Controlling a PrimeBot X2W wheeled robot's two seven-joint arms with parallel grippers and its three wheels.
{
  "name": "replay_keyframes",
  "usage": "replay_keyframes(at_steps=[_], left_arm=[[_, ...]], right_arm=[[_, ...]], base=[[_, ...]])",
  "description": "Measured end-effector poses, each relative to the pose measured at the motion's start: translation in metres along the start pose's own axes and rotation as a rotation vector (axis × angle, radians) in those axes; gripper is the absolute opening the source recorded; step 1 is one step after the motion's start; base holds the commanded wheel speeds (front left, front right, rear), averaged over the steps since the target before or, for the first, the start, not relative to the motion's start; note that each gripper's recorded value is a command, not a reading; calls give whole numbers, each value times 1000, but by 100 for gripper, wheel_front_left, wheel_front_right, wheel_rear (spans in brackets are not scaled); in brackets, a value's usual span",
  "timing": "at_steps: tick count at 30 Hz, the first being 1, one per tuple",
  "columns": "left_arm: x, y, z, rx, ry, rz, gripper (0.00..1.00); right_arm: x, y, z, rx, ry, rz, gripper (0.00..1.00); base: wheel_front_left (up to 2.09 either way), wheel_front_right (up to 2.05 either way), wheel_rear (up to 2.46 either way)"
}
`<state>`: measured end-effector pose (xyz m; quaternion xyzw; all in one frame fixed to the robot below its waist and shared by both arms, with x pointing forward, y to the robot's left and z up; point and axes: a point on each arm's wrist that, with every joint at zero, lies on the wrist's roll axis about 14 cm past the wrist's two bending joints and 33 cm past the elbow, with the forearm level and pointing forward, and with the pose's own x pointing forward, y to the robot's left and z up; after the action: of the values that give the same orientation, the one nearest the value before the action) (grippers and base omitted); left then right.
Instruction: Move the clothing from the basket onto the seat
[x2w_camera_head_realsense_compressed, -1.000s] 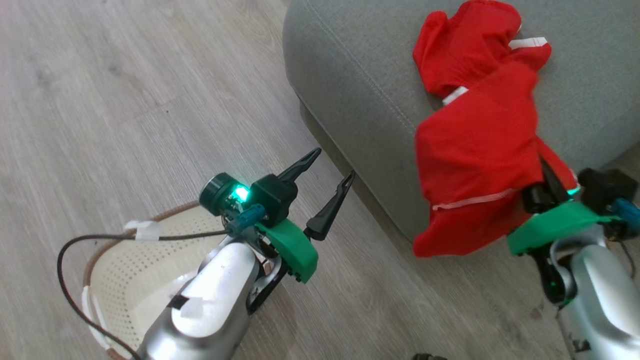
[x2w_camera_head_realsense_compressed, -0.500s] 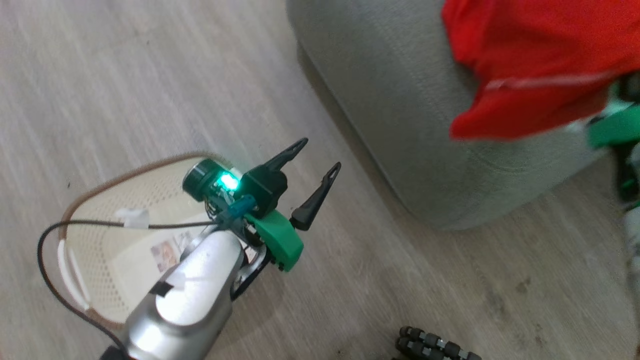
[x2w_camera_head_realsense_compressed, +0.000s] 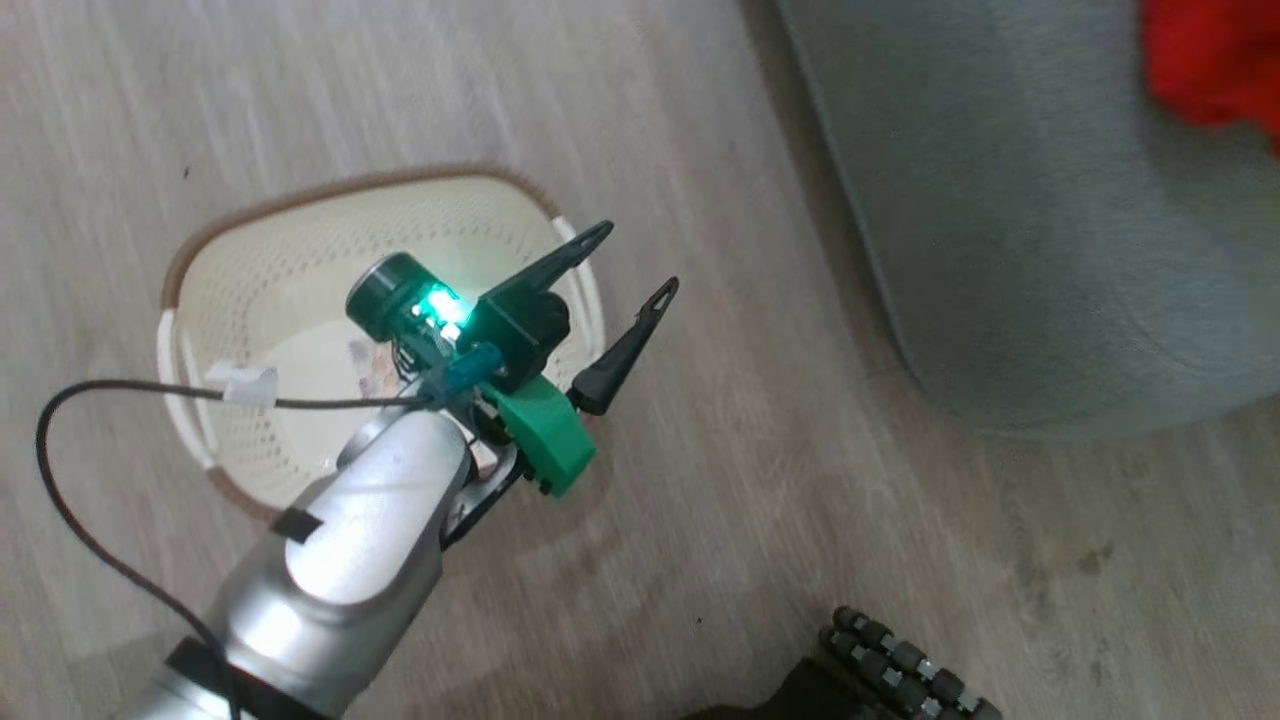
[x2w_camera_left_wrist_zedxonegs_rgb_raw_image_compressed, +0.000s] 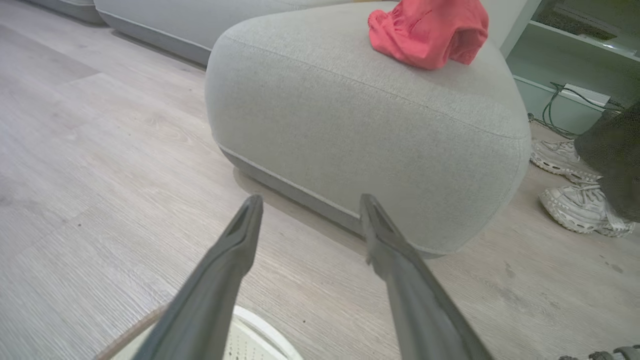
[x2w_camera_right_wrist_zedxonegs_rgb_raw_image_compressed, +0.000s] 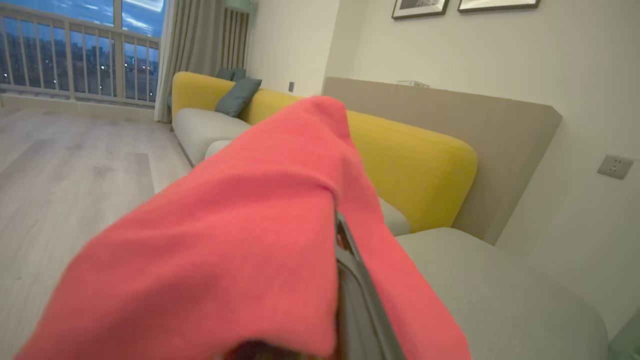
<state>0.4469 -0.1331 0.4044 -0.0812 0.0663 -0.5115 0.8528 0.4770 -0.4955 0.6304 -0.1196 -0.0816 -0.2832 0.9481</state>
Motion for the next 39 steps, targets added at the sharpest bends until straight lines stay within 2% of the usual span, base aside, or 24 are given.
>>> replay_keyframes(at_steps=[4, 8, 15, 16, 17, 18, 22, 39], left_arm=[[-7, 22, -14, -14, 15, 41, 100], [-15, 43, -28, -28, 31, 83, 100], [-37, 66, -55, -70, 77, 156, 100], [-40, 68, -57, -71, 82, 164, 100], [-42, 70, -57, -71, 85, 172, 100], [-44, 72, -57, -69, 86, 179, 100], [-44, 74, -44, -48, 69, 189, 100], [-49, 48, 11, -10, -1, 217, 100]], right_arm=[[25, -3, -13, -12, 35, -54, 0], [37, -7, -47, 1, 121, -122, 0], [21, 8, -146, 60, 377, -183, 0], [15, 12, -159, 69, 404, -185, 30], [8, 15, -171, 71, 430, -185, 72], [0, 17, -182, 75, 452, -187, 100], [-32, 9, -202, 62, 503, -195, 100], [-133, -24, -197, 86, 536, -159, 100]], base=[[0, 0, 0], [0, 0, 0], [0, 0, 0], [0, 0, 0], [0, 0, 0], [0, 0, 0], [0, 0, 0], [0, 0, 0]])
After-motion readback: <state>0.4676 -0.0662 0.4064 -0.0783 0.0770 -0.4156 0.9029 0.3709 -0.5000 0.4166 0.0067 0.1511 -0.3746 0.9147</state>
